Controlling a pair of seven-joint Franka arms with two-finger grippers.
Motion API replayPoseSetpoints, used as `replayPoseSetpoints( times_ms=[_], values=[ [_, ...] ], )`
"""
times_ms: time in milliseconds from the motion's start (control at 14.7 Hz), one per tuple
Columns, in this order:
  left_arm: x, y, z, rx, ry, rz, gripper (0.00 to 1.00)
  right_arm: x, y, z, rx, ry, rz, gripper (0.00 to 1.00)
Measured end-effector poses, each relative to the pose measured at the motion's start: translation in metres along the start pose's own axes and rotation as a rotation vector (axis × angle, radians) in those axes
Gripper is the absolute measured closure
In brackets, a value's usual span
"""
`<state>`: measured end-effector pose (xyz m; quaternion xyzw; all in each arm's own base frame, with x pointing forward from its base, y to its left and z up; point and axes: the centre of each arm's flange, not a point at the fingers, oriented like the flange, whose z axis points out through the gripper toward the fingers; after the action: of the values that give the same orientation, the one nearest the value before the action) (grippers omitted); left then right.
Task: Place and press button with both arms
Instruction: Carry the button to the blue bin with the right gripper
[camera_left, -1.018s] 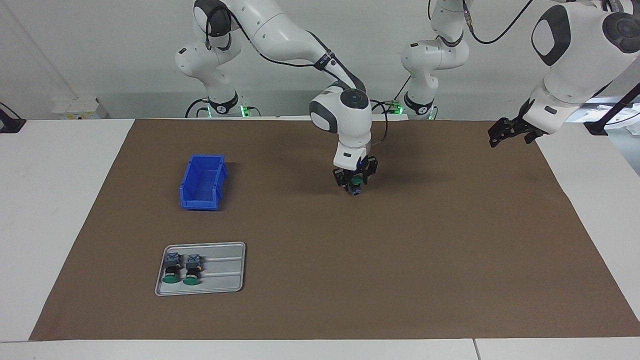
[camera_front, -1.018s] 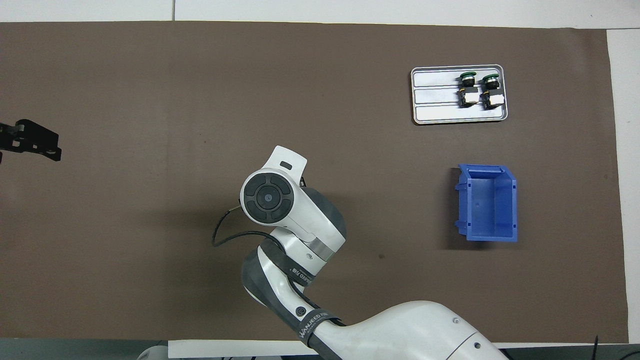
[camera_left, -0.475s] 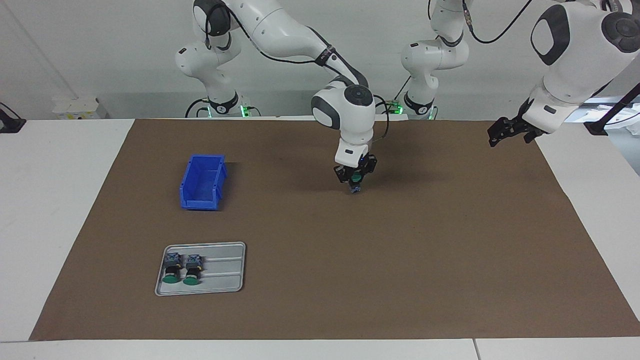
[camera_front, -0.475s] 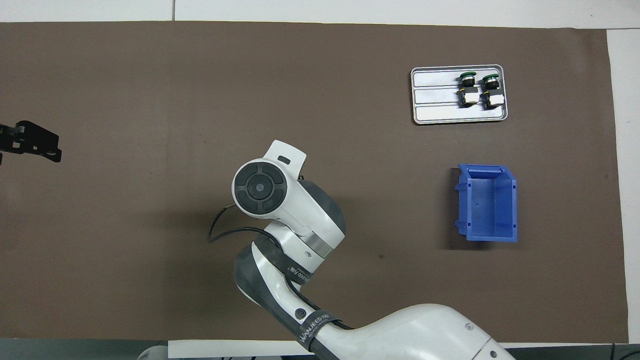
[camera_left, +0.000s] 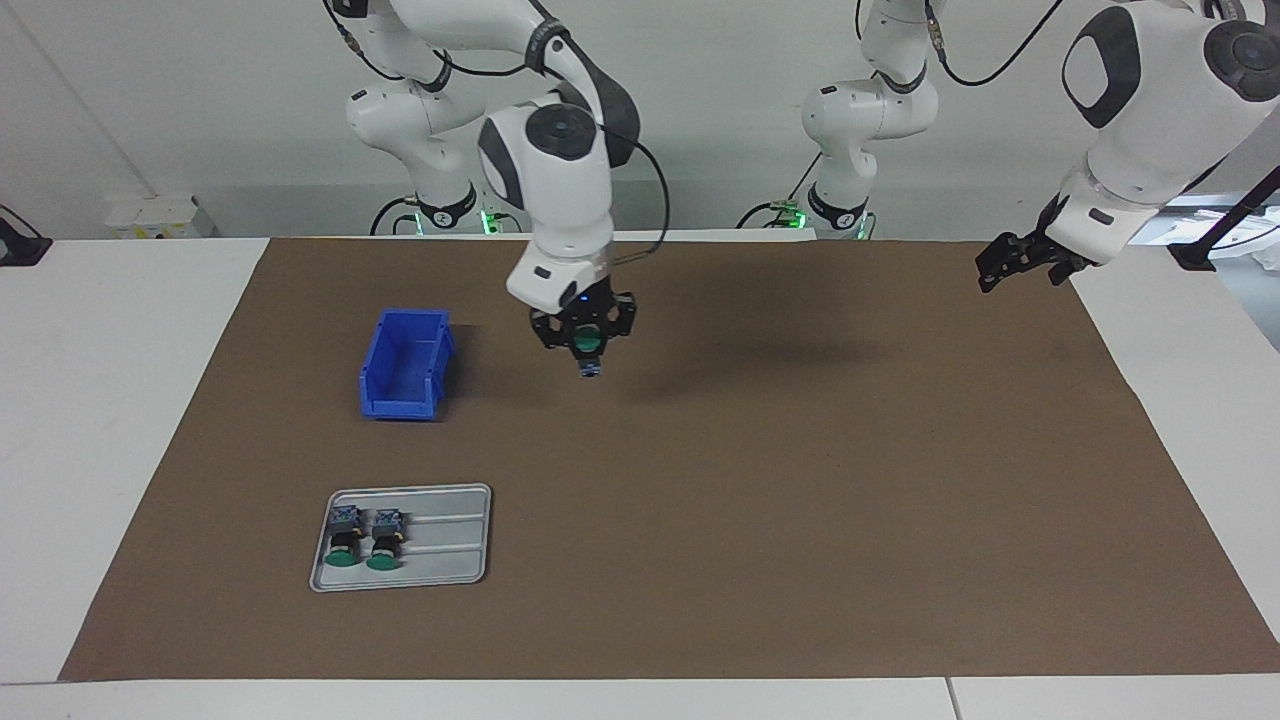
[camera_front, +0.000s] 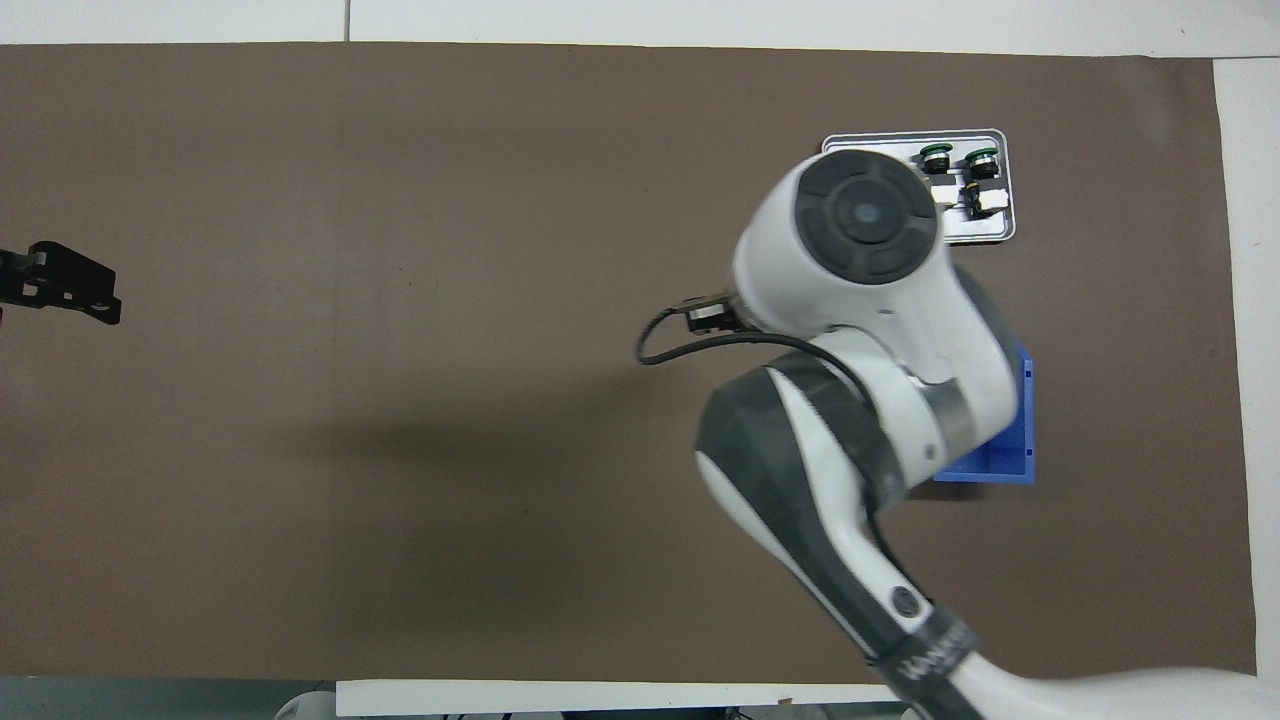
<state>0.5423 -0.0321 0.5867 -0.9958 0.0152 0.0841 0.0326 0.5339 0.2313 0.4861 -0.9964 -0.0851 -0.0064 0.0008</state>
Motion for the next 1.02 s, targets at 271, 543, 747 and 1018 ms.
replayPoseSetpoints(
  times_ms=[271,543,747,1018],
  values=[
    [-0.001,-0.002,-0.002,-0.001,0.004,-0.008,0.00,-0.054,0.148,0.009,0.019,-0.047,0.015,0.67],
    [-0.004,-0.002,-0.005,0.000,0.011,-0.016,0.00,-0.074,0.167,0.035,0.026,-0.046,0.049,0.67],
    [-0.004,-0.003,-0.006,0.000,0.012,-0.017,0.00,-0.080,0.191,0.057,0.028,-0.069,0.101,0.67],
    [-0.004,-0.003,-0.006,0.000,0.012,-0.017,0.00,-0.087,0.205,0.082,0.027,-0.070,0.133,0.67]
  ],
)
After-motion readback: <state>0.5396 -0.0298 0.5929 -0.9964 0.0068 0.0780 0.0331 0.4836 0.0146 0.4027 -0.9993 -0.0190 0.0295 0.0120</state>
